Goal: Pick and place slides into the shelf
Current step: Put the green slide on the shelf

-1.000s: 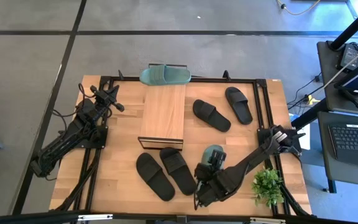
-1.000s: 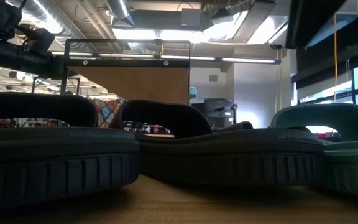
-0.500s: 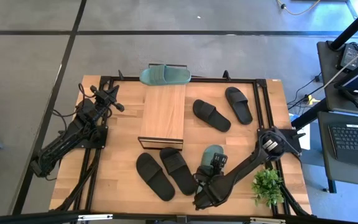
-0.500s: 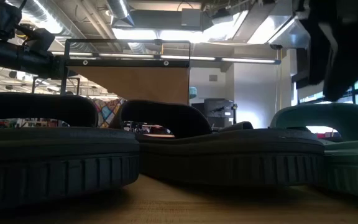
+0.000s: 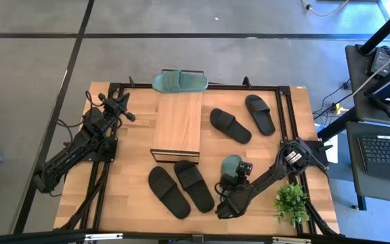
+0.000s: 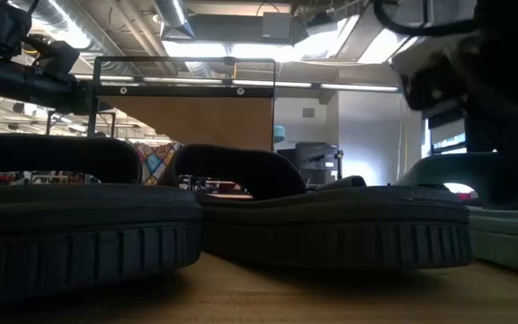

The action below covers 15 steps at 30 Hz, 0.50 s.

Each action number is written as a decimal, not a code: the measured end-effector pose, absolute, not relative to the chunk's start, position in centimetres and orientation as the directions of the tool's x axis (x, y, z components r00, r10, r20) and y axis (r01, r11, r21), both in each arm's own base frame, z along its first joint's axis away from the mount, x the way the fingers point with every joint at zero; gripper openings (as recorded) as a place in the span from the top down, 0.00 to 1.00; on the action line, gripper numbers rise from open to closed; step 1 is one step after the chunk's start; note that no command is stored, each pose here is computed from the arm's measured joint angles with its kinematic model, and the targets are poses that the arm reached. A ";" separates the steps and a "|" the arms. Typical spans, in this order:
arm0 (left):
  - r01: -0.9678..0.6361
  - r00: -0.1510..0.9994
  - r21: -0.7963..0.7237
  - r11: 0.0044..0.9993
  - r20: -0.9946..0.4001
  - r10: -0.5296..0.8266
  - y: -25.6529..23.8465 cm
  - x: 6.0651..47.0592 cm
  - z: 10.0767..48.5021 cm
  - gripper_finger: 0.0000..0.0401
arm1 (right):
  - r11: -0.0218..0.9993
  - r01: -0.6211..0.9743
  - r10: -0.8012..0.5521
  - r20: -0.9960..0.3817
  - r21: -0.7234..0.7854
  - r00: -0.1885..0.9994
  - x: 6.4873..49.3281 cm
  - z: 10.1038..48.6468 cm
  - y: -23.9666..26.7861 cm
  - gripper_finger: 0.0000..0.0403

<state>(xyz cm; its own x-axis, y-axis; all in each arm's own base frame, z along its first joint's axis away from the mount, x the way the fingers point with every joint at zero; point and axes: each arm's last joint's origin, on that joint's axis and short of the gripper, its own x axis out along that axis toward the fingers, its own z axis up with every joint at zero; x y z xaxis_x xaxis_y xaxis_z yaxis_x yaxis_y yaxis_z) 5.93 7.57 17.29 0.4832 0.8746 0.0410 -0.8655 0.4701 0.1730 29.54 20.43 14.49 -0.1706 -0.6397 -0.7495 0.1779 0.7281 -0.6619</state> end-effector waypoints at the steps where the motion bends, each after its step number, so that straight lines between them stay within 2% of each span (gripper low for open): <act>1: -0.866 0.483 0.173 0.470 0.040 0.875 7.6 5.9 17.3 1.00 | 0.726 0.176 -0.642 -0.747 -0.665 -0.174 29.5 14.3 20.3 0.42; 12: -0.864 0.483 0.176 0.471 0.030 0.875 7.6 5.9 17.2 1.00 | 0.749 0.194 -0.615 -0.774 -0.633 -0.150 29.7 13.9 20.6 0.42; 15: -0.864 0.483 0.176 0.472 0.030 0.875 7.6 5.9 17.2 1.00 | 0.760 0.153 -0.616 -0.775 -0.632 -0.139 29.7 13.9 20.6 0.42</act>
